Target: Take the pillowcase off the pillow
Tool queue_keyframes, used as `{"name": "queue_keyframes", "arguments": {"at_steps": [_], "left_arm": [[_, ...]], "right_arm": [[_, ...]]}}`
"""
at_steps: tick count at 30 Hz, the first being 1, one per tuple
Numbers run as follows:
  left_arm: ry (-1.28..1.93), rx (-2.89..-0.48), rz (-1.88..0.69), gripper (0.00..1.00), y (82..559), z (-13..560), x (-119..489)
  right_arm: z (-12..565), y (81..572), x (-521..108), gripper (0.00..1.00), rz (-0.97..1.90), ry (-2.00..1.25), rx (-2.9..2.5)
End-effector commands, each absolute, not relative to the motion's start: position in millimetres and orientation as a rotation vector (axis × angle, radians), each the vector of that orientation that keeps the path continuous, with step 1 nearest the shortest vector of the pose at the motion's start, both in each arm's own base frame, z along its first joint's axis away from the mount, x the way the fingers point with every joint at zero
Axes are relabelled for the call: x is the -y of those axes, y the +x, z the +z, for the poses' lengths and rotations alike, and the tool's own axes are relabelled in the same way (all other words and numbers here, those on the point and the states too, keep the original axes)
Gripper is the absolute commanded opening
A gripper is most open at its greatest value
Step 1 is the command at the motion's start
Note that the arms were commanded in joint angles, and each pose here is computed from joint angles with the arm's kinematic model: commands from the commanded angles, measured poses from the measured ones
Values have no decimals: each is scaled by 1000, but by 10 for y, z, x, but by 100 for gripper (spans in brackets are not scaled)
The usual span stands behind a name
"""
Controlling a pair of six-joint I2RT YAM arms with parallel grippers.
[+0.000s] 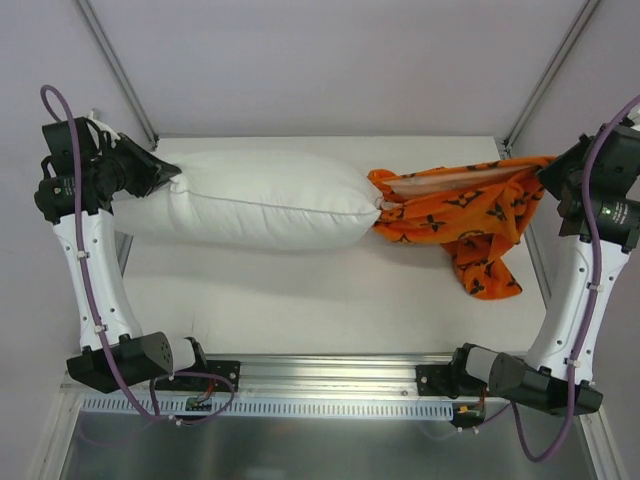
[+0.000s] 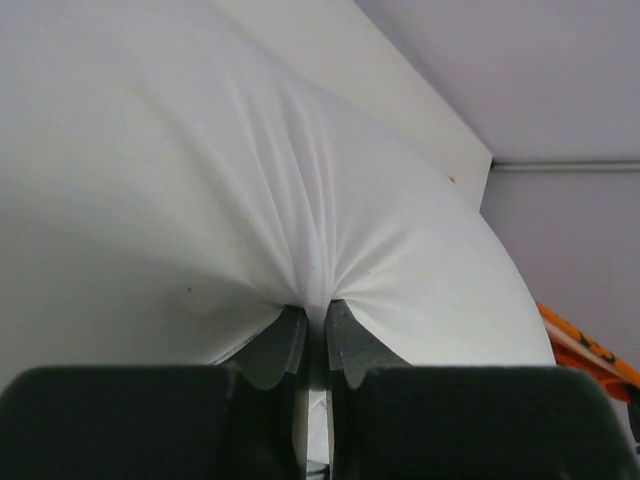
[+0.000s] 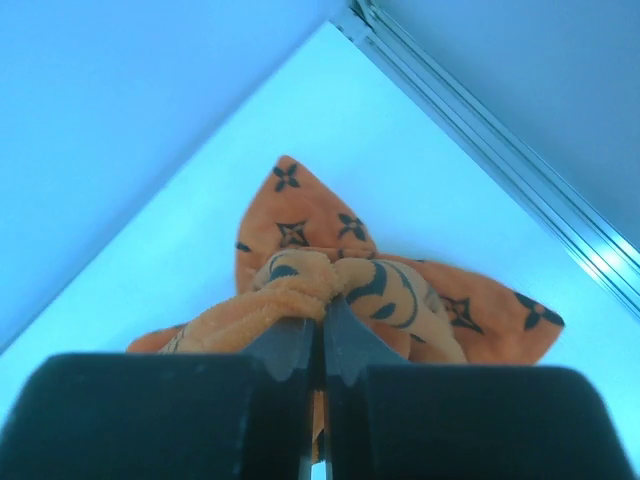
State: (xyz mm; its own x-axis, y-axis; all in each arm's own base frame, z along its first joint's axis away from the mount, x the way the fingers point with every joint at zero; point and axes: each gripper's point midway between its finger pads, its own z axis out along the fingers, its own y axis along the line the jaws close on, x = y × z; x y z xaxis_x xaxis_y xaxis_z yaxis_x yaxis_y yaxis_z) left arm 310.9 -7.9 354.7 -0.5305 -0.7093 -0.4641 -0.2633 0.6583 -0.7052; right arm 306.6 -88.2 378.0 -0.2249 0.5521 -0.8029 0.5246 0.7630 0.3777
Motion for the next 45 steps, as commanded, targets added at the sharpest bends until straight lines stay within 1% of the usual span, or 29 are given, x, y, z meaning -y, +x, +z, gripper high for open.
{"name": "queue_keyframes", "arguments": {"at_steps": [1,2,3,4,6,7,9,10,11,12,14,15,16,17,18,20,21,22,27,31,35,36,37,38,39,40,42,44,45], "left_arm": [[-677,-1877,-777,0,3240,4243,33],[-684,-1883,-788,0,3251,4208,40],[-685,-1873,-794,0,3264,4202,40],[-719,-1904,-803,0,3285,4020,33],[-727,-1911,-799,0,3286,3890,26],[-764,-1949,-806,0,3287,3663,25],[-756,-1956,-812,0,3255,3549,49],[-780,-1987,-824,0,3243,3369,61],[-778,-1995,-829,0,3226,3314,76],[-781,-2008,-846,0,3216,3252,98],[-791,-2027,-856,0,3207,3122,115],[-800,-2032,-855,0,3203,3086,112],[-809,-2038,-853,0,3204,3038,108],[-809,-2038,-853,0,3204,3029,108],[-812,-2040,-854,0,3201,3018,106],[-808,-2042,-862,0,3203,3011,122],[-809,-2045,-859,0,3196,2994,125],[-808,-2046,-859,0,3194,2987,136],[-826,-2066,-836,0,3167,2853,154],[-856,-2112,-821,0,3115,2618,203],[-890,-2156,-774,0,3111,2296,283],[-911,-2186,-745,0,3093,2109,336],[-886,-2166,-737,0,3160,2077,363],[-892,-2164,-744,0,3180,2008,405],[-889,-2191,-759,0,3153,1849,495],[-854,-2154,-787,0,3243,1871,532],[-853,-2161,-807,0,3286,1761,593],[-829,-2162,-807,19,3396,1709,598],[-807,-2155,-808,30,3459,1772,596]], "right_arm": [[3902,3170,821,1,108,801,-1854],[3821,3222,762,1,120,782,-1878],[3548,3254,707,1,123,780,-1946],[3388,3275,646,1,121,753,-1995],[3055,3323,439,1,130,690,-2086],[2661,3274,364,1,119,689,-2181],[2300,3263,220,1,108,636,-2263],[1909,3197,164,4,104,634,-2372],[1735,3134,91,8,119,605,-2453],[1597,3081,79,28,107,609,-2515],[1427,3037,50,54,98,602,-2574],[1429,3035,37,76,100,592,-2567],[1460,3039,22,84,107,586,-2550],[1535,3044,-3,90,114,568,-2523],[1575,3045,-13,99,109,549,-2514],[1630,3050,-49,100,92,512,-2518],[1615,3047,-81,97,93,490,-2532],[1580,3045,-82,96,88,487,-2547],[1115,2978,-456,96,102,380,-2713],[987,3037,-602,96,113,364,-2739],[990,3302,-636,96,107,356,-2709],[979,3382,-611,97,85,353,-2707],[1080,3562,-578,98,61,349,-2674],[931,3635,-550,99,20,352,-2723],[914,3707,-511,98,-8,356,-2734],[904,3749,-452,97,-39,374,-2753],[943,3971,-452,97,-31,394,-2739],[1057,4116,-474,98,4,407,-2714],[1119,4145,-484,99,12,412,-2705]]}}
